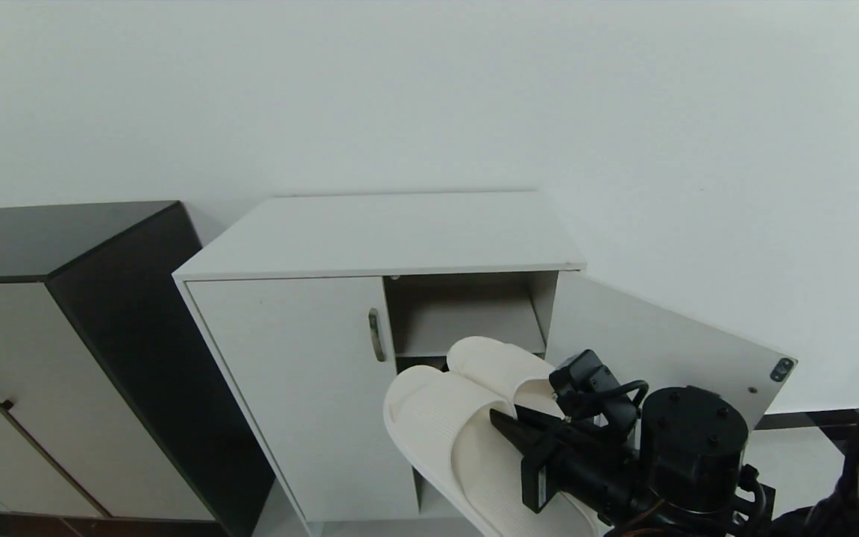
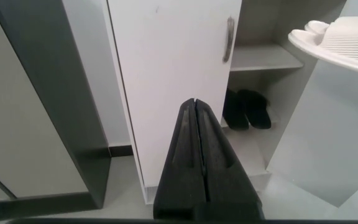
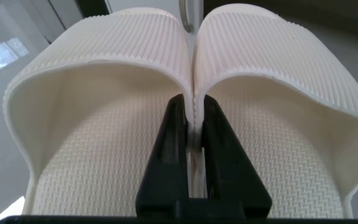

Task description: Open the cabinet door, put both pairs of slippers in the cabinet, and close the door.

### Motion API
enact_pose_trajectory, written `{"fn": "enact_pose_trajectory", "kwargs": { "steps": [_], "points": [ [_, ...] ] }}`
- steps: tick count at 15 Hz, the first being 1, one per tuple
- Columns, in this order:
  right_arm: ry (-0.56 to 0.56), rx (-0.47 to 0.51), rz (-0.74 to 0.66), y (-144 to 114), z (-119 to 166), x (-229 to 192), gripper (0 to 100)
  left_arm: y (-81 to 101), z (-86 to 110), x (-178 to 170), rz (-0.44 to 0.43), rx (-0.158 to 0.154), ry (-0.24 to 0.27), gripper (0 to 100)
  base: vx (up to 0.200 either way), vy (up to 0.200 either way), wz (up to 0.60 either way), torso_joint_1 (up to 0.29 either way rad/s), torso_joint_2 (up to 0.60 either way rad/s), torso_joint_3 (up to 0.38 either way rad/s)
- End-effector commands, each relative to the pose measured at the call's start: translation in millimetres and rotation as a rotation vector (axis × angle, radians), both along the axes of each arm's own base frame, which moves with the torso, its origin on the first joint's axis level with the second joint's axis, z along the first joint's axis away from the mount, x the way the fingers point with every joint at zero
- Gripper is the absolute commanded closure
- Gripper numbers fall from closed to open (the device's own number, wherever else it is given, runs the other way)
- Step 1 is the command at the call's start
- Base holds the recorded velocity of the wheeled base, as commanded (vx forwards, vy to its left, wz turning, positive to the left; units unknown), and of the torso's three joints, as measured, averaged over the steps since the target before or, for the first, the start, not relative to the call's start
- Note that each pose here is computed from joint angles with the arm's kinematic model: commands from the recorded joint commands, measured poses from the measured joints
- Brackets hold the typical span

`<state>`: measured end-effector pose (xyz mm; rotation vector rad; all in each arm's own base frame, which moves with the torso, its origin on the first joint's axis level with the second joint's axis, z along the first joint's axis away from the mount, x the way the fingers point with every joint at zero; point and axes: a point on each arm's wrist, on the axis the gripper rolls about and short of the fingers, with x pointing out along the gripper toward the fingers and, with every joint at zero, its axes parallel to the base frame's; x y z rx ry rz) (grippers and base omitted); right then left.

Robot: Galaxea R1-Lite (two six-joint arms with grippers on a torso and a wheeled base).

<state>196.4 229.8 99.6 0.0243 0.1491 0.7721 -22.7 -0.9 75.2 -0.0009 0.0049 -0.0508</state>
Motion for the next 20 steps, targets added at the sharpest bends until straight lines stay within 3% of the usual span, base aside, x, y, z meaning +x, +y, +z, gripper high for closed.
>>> {"fn": "enact_pose_trajectory", "kwargs": {
  "steps": [1, 9, 12, 16, 18, 19, 20],
  "points": [
    [0.006, -0.007, 0.002, 1.1, -10.5, 0.5, 100, 0.0, 0.0, 0.0, 0.000, -0.001, 0.000, 100, 0.000, 0.000, 0.00, -0.207, 0.52, 0.315],
    [-0.049, -0.011, 0.033, -3.0, -19.1, -0.9, 100, 0.0, 0.0, 0.0, 0.000, -0.001, 0.000, 100, 0.000, 0.000, 0.00, -0.171, 0.49, 0.322],
    [-0.087, -0.135, 0.030, -9.0, -40.7, 4.0, 100, 0.0, 0.0, 0.0, 0.000, -0.001, 0.000, 100, 0.000, 0.000, 0.00, -0.133, 0.47, 0.331],
    [-0.117, -0.143, 0.017, -4.4, -39.1, 6.3, 100, 0.0, 0.0, 0.0, 0.002, -0.001, 0.000, 100, 0.000, 0.000, 0.00, -0.034, 0.17, 0.115],
    [-0.143, -0.118, -0.166, 25.2, -20.7, 17.4, 100, 0.0, 0.0, 0.0, 0.002, -0.001, 0.000, 100, 0.000, 0.000, 0.00, 0.000, 0.00, 0.000],
    [-0.093, -0.107, -0.289, 43.4, -8.4, 19.2, 100, 0.0, 0.0, 0.0, 0.000, -0.001, 0.000, 100, 0.000, 0.000, 0.00, 0.000, 0.00, 0.000],
    [-0.076, -0.108, -0.315, 48.8, -5.2, 18.1, 100, 0.0, 0.0, 0.0, 0.000, -0.001, 0.000, 100, 0.000, 0.000, 0.00, 0.000, 0.00, 0.000]
  ]
}}
